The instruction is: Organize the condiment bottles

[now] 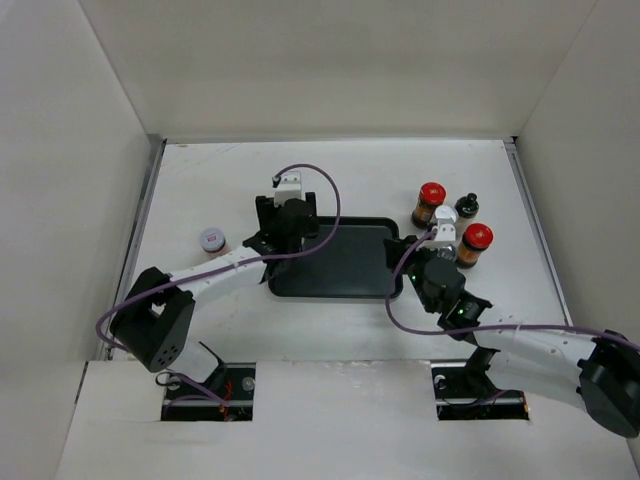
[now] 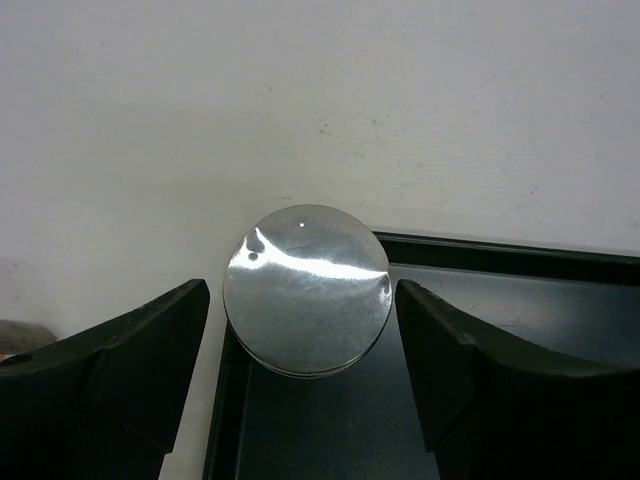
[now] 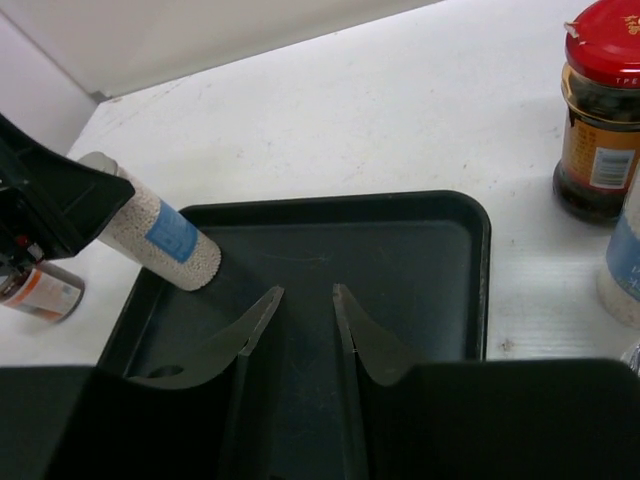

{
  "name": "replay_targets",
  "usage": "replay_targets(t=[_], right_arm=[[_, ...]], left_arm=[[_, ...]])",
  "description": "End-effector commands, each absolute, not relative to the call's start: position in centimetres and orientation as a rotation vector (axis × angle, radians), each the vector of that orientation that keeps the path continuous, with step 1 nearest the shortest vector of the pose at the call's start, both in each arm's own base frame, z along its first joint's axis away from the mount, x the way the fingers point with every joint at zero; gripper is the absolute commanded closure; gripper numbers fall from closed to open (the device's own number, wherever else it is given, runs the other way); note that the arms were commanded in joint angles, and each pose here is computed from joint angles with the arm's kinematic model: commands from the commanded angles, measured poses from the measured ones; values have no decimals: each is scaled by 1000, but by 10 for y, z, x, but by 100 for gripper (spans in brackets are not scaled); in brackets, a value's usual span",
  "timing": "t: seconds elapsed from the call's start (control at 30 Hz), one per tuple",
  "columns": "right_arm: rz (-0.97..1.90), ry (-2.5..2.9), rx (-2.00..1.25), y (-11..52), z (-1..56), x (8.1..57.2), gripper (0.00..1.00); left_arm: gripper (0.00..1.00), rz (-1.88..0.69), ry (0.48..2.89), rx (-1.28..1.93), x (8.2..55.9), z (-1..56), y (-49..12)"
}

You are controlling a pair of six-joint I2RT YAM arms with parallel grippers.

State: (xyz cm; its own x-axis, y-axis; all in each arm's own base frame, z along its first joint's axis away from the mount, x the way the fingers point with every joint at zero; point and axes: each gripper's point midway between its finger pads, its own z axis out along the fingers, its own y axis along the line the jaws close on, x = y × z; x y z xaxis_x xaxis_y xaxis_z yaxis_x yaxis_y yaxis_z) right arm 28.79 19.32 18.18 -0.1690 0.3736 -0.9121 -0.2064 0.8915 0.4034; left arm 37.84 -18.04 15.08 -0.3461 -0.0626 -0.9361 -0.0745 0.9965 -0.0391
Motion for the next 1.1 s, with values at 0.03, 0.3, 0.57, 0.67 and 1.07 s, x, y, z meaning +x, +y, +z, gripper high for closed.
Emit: replay_targets(t=[0.03,0.3,0.57,0.67,1.07], right_arm=[[522,1589,139,192,222,286,63],[221,1559,371,101,252,265,8],[-44,1758,382,63,201,270,0],[-21,1823,384,64,185,276,0],[37,1921,380,77,155,299,0]], left_arm=[[16,33,1837,-110,381,173,-176],[0,-92,1731,-134,362,219,-183],[0,-341,1404,-327,327,301,-155],[1,-394,1361,-330,314,309,-151],[32,-574,1365,-235,281,262,-184]])
